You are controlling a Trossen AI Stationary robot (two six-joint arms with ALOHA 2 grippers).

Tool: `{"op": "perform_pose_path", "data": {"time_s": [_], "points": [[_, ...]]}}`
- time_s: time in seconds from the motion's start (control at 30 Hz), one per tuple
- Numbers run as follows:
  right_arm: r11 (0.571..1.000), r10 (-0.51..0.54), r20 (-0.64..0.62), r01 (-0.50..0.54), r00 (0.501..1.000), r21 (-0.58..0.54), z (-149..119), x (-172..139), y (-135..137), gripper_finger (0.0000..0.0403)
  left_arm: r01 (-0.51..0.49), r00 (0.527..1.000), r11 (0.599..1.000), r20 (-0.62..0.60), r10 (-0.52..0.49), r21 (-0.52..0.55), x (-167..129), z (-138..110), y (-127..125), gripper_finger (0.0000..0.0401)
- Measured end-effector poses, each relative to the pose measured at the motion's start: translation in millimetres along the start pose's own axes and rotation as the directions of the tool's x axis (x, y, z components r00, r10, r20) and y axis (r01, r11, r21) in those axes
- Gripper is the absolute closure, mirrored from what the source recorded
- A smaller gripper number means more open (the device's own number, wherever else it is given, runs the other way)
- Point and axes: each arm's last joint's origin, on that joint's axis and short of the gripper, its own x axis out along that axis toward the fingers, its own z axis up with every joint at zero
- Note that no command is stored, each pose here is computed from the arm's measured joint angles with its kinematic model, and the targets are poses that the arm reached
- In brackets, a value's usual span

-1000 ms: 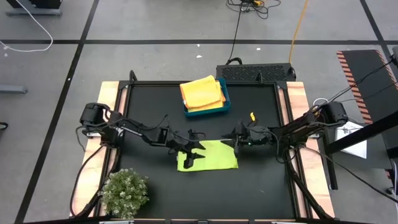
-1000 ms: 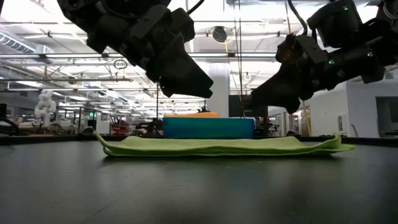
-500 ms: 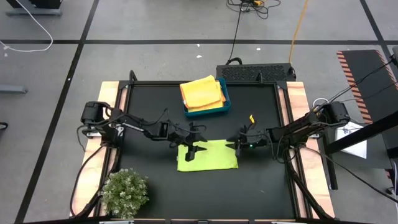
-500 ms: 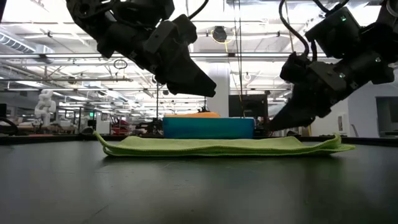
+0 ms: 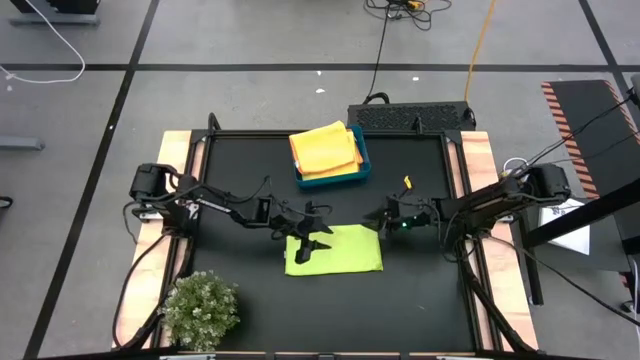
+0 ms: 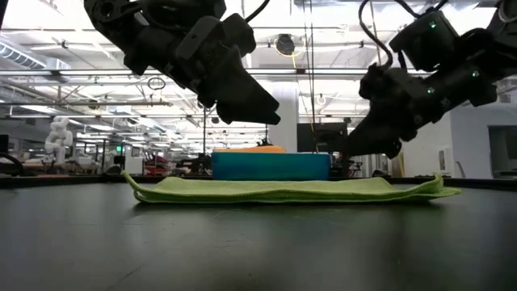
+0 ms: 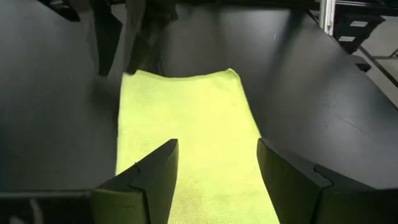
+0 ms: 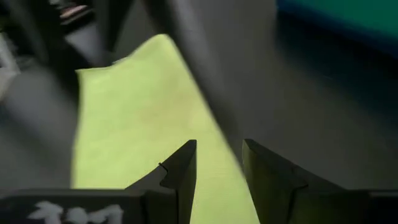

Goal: Fold microfiber towels
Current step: Fold the green microfiber towel

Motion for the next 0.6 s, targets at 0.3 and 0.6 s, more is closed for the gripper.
{"op": "perform_pose_path", "data": {"time_s": [0.3, 0.6], "points": [[0.992, 0.106, -0.085, -0.1, 0.991, 0.072, 10.3, -23.9, -6.5, 0.028, 0.005, 1.0, 0.999, 0.0, -0.005, -0.048, 0.2, 0.0, -1.4, 0.0178], [0.998, 0.011, -0.179, 0.0, 0.984, 0.06, 0.9, -22.3, -17.6, 0.0241, 0.032, 0.999, 0.999, -0.006, -0.032, -0.044, 1.6, -1.1, -11.9, 0.0176]]}}
